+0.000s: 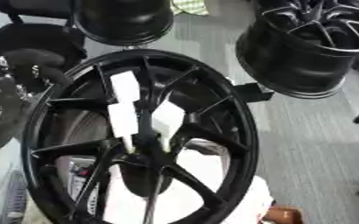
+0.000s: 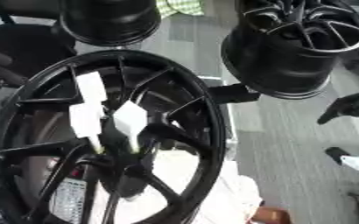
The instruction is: Pull the pin out of the wheel hub.
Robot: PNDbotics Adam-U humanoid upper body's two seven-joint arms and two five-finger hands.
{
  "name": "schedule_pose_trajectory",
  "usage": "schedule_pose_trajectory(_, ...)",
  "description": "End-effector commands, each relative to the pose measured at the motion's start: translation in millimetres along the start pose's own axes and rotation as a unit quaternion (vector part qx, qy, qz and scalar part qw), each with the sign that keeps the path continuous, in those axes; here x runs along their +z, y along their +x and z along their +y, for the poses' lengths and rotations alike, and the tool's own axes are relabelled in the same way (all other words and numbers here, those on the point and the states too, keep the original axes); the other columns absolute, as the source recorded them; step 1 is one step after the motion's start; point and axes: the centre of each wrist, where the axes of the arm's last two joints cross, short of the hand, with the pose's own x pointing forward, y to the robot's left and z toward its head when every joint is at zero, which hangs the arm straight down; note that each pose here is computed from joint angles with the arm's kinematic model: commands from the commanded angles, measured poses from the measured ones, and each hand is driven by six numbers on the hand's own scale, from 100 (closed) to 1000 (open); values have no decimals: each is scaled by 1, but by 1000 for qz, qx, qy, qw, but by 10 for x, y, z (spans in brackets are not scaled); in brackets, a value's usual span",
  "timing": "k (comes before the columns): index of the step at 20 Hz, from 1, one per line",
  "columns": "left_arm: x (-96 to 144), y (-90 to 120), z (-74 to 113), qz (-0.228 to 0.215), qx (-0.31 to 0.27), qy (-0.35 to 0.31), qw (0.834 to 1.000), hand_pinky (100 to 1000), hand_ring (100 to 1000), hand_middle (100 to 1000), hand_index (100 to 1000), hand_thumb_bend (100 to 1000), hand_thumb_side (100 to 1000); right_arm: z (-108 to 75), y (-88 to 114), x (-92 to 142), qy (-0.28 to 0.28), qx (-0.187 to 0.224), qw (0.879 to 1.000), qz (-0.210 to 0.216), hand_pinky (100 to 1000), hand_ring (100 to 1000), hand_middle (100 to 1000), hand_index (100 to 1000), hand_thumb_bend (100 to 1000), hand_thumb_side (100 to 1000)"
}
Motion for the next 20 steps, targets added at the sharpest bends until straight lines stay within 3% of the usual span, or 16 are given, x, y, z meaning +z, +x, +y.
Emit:
schedule_pose_trajectory(1, -52, 78, 33, -7, -14, -19, 1000, 783, 694, 747, 815, 100, 589, -290, 42, 46, 33, 26, 999, -6, 923, 866, 756, 815, 229, 506)
schedule_pose_trajectory(11, -109, 91, 28, -13, -12, -36, 999, 786, 695, 748, 816, 100, 588, -900, 220, 82, 48, 73, 995, -50, 924, 866, 760, 817, 249, 501)
schedule_pose_trajectory(20, -145, 93, 16, -17, -2, -38, 999, 788, 698, 750, 816, 100, 589, -1226, 462, -5, 30, 97, 989, -107, 922, 869, 760, 814, 238, 493)
